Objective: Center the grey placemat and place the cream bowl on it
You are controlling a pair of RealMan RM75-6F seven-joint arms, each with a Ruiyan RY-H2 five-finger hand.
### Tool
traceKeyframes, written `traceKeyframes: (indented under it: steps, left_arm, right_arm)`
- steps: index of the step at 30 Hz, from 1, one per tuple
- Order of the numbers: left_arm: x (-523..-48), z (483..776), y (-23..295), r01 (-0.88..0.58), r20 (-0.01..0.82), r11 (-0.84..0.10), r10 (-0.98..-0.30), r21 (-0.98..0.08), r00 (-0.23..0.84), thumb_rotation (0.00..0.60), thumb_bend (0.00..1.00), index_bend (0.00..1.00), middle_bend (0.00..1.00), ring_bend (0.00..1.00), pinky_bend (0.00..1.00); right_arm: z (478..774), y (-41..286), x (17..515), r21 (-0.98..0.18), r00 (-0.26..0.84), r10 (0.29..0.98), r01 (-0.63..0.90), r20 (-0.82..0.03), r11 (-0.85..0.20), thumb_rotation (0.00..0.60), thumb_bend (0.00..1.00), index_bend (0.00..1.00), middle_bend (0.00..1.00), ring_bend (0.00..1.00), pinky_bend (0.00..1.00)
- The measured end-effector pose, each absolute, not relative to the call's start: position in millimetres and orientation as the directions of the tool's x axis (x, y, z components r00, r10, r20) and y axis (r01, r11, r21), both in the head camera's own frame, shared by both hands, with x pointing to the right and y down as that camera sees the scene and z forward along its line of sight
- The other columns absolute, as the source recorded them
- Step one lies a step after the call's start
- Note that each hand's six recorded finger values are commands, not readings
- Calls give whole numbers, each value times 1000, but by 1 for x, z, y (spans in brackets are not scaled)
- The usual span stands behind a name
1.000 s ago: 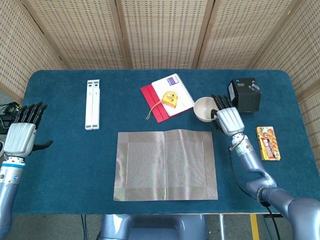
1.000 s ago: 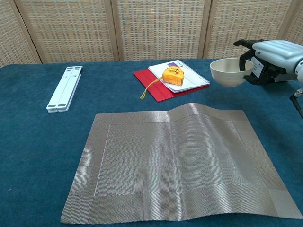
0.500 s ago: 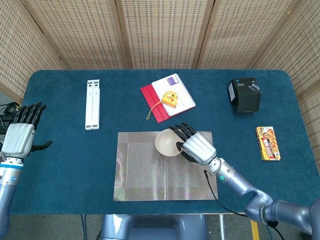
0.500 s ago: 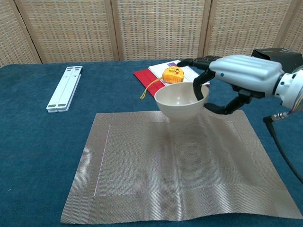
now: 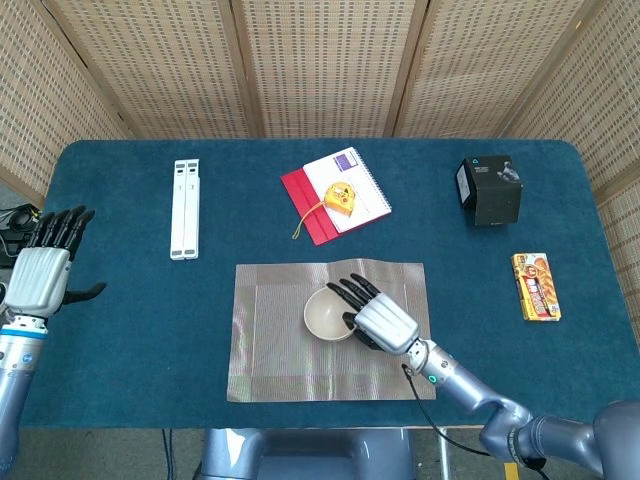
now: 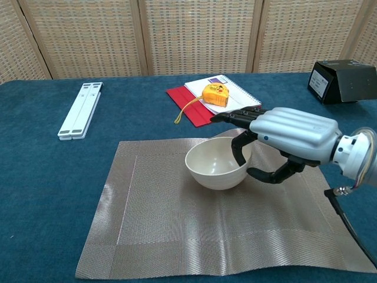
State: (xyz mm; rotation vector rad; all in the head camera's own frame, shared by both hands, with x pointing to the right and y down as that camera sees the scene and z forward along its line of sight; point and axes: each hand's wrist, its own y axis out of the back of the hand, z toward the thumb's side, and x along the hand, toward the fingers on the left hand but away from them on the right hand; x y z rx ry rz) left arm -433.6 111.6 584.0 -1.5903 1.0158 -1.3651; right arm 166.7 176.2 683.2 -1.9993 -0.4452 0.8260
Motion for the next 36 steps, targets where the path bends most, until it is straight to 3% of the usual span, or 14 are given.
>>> traceKeyframes:
  steps: [2, 4, 9, 12, 15, 25, 31, 36]
  left_arm:
    - [-433, 584, 112, -76, 360, -367, -928, -927, 100, 600, 0, 0, 0, 0, 0]
    - [-433, 584, 112, -75, 360, -368, -928, -927, 100, 600, 0, 0, 0, 0, 0]
    - [-432, 584, 113, -75, 361, -369, -927, -926, 103, 600, 0, 0, 0, 0, 0]
    - [-432, 584, 113, -76, 361, -370, -927, -926, 104, 600, 0, 0, 0, 0, 0]
    - [-431, 583, 114, -77, 361, -370, -926, -926, 106, 600, 0, 0, 0, 0, 0]
    - [-428, 579, 120, -74, 350, -360, -929, -930, 124, 600, 0, 0, 0, 0, 0]
    - [-431, 570, 135, -74, 319, -329, -940, -941, 122, 600, 0, 0, 0, 0, 0]
    - [-444, 563, 164, -62, 312, -320, -944, -945, 108, 600, 0, 0, 0, 0, 0]
  right_arm:
    - [687, 178, 166, -845, 710, 590, -13, -384, -534, 600, 656, 682, 0, 0, 0]
    - [689, 180, 167, -840, 708, 586, -17, -393, -542, 600, 592, 595, 0, 0, 0]
    - [690, 183, 175, -823, 698, 577, -31, -424, -567, 600, 195, 171, 0, 0, 0]
    - [687, 183, 180, -822, 690, 580, -39, -434, -568, 600, 34, 42, 0, 0, 0]
    - [681, 184, 187, -830, 685, 588, -43, -430, -557, 600, 0, 0, 0, 0, 0]
    - [640, 174, 243, -879, 625, 664, -77, -410, -470, 600, 0, 0, 0, 0, 0]
    - [603, 170, 306, -925, 506, 782, -94, -363, -369, 600, 0, 0, 0, 0, 0]
    - [578, 177, 360, -966, 350, 900, -111, -260, -235, 600, 0, 0, 0, 0, 0]
